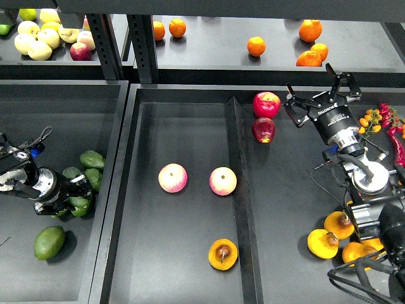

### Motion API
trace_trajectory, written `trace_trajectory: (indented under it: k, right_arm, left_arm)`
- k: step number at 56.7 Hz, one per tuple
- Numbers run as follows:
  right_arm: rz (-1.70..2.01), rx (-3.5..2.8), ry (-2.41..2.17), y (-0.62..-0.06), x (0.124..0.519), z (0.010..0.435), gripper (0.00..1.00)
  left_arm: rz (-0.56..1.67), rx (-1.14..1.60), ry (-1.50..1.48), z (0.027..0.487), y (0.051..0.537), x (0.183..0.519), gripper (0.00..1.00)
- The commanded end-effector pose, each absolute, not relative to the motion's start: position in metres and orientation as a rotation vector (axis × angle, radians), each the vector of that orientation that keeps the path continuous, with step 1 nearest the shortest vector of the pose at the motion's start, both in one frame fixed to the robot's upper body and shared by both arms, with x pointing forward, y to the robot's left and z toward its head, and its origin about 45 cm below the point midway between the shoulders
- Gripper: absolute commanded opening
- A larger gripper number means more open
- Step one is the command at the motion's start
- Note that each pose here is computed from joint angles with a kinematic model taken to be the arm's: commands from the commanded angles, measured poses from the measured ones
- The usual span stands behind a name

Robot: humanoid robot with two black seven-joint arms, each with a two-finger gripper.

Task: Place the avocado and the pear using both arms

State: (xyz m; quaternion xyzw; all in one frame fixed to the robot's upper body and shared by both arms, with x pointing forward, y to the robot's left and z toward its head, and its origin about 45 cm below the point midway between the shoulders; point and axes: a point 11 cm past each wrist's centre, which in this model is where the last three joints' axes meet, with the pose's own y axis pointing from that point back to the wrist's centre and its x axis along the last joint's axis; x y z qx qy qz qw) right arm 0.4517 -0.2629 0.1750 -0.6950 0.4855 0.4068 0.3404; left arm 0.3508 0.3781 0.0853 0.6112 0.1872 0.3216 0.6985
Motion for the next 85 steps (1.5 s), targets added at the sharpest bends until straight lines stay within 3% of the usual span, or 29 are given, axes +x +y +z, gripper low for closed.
trace_trajectory:
  k: [1,22,34,50,85]
  right_arm:
    - [1.059,-1.81,1.263,-0.263,0.452,0.175,0.99]
    - [1.06,-1.812,1.263,-0.262,0.452,0.175,0.99]
    - [1.059,-1.814,1.262,-0.262,0.452,0.175,0.99]
    - [1.051,-1.824,1.253,-0.26,0.454,0.18,0.99]
    - [1.059,-1.823,1.259,-0.26,0.453,0.176,0.99]
  left_arm:
    - [0.713,1.359,0.418,0.084,0.376,0.351,0.6]
    - [0.715,1.356,0.417,0.085,0.374,0.352,0.85]
    - [0.801,1.206,0.418,0.109,0.362,0.378,0.96]
    - [0.87,0.897,0.478,0.135,0.319,0.409,0.98]
    - [0.999,0.163,0.787,0.14,0.279,0.414,0.97]
